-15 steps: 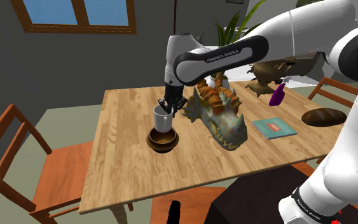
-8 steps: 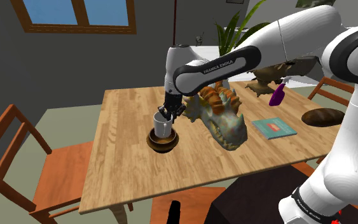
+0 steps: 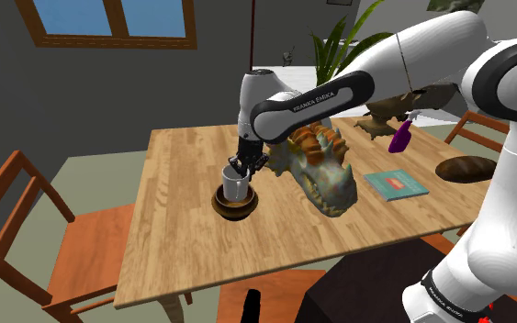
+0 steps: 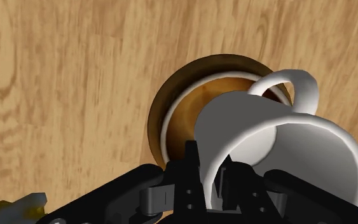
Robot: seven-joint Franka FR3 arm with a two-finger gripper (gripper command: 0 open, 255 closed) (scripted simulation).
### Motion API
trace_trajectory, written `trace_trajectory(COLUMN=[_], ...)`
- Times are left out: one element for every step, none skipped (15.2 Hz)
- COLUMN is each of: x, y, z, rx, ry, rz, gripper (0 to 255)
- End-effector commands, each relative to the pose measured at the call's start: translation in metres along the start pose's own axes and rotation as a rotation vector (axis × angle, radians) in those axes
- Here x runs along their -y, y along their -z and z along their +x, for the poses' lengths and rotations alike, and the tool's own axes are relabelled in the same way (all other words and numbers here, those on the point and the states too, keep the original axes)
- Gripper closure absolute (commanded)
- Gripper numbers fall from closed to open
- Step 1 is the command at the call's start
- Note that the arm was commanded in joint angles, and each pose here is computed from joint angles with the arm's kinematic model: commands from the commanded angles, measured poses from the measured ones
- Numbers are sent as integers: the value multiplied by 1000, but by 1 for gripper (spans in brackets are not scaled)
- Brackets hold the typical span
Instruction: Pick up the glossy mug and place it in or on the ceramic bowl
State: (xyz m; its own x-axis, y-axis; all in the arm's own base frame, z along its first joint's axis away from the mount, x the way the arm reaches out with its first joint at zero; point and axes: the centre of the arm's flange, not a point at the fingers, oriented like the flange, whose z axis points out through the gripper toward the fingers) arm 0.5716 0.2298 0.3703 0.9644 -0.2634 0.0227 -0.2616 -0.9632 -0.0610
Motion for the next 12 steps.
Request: trace_trajectory(x=[0,0,0,0,0,0,0,0,0,0,0,0], y=[0,0,0,0,0,0,0,13,27,40,50,50], z=[0,0,0,0,0,0,0,0,0,0,0,0], rx=[0,0,0,0,0,0,0,0,0,0,0,0], ry=[0,0,0,0,0,0,0,0,0,0,0,0], rz=[0,0,0,0,0,0,0,0,0,0,0,0], gripper=[255,0,0,0,0,0,0,0,0,0,0,0])
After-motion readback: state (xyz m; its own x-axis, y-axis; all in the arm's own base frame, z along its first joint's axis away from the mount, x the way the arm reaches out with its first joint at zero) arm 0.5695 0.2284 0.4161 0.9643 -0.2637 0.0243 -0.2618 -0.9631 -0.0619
